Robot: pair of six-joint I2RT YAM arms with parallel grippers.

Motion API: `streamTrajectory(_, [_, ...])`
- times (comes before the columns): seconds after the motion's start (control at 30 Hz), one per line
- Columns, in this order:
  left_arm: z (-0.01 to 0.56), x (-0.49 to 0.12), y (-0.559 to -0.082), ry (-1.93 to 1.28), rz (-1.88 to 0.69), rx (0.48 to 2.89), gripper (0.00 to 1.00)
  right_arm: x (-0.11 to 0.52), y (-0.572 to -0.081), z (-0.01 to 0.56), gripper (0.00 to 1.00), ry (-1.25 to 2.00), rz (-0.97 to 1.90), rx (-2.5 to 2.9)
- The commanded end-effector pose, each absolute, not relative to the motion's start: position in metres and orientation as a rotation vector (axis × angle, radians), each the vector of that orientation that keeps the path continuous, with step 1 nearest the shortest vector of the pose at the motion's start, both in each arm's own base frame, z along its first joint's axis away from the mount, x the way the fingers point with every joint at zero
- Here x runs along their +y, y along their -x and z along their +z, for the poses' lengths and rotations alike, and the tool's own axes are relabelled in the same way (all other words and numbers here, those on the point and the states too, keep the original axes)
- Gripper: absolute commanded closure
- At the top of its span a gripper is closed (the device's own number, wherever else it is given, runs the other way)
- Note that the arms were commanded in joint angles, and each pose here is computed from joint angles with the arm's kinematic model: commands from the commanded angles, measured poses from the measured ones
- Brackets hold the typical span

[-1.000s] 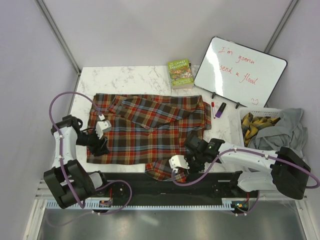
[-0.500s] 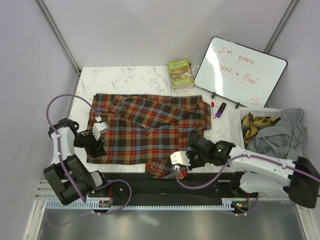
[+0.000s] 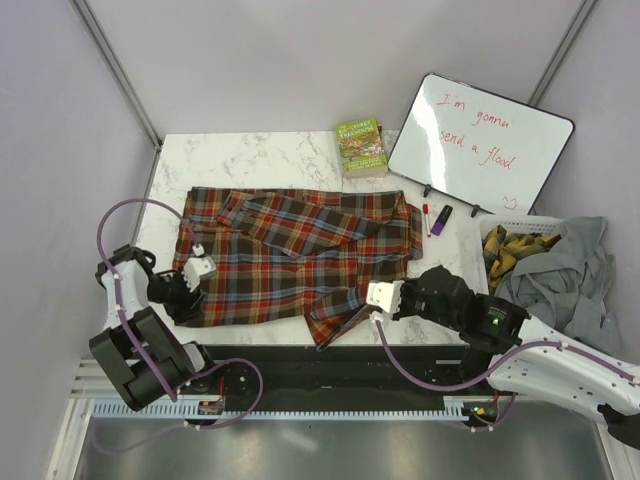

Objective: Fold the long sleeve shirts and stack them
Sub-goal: Fold the shirt

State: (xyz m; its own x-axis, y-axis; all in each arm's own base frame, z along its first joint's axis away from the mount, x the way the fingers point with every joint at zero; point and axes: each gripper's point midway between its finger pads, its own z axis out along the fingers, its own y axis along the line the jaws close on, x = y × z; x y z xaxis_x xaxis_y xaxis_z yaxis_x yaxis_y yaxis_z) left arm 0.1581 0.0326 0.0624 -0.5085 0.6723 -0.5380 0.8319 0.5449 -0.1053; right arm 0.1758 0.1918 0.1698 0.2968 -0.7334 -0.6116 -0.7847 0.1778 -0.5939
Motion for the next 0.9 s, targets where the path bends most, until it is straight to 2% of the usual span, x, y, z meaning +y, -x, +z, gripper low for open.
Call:
streamTrajectory(0.0, [0.049, 0.049, -0.153, -1.445, -0.348, 2.294, 0.46, 0.194, -0.186, 0.18, 1.0, 1.468, 0.039, 1.45])
streamTrajectory(0.23, [0.025, 0.054, -0.133, -1.658, -0.256, 2.234, 0.51, 0.195, -0.189, 0.183, 1.0, 1.453, 0.034, 1.464])
streamTrajectory(0.37, [0.013, 0.06, -0.141, -1.694, -0.163, 2.189, 0.51, 0.193, -0.189, 0.181, 1.0, 1.451, 0.028, 1.47])
streamTrajectory(0.5, [0.006, 0.061, -0.144, -1.735, -0.161, 2.159, 0.56, 0.192, -0.188, 0.182, 1.0, 1.448, 0.03, 1.472])
streamTrajectory(0.6, [0.003, 0.06, -0.143, -1.774, -0.177, 2.134, 0.67, 0.193, -0.184, 0.182, 1.0, 1.46, 0.055, 1.468])
streamTrajectory(0.63, [0.003, 0.06, -0.143, -1.784, -0.164, 2.123, 0.76, 0.193, -0.183, 0.182, 1.0, 1.463, 0.056, 1.471])
streamTrajectory(0.7, [0.005, 0.059, -0.143, -1.808, -0.144, 2.097, 0.86, 0.193, -0.183, 0.182, 1.0, 1.464, 0.059, 1.479])
streamTrajectory(0.73, [0.006, 0.059, -0.143, -1.808, -0.137, 2.089, 0.97, 0.192, -0.182, 0.181, 1.0, 1.469, 0.061, 1.483])
streamTrajectory(0.87, [0.028, 0.05, -0.139, -1.788, -0.177, 2.076, 0.98, 0.193, -0.177, 0.189, 1.0, 1.47, 0.097, 1.483])
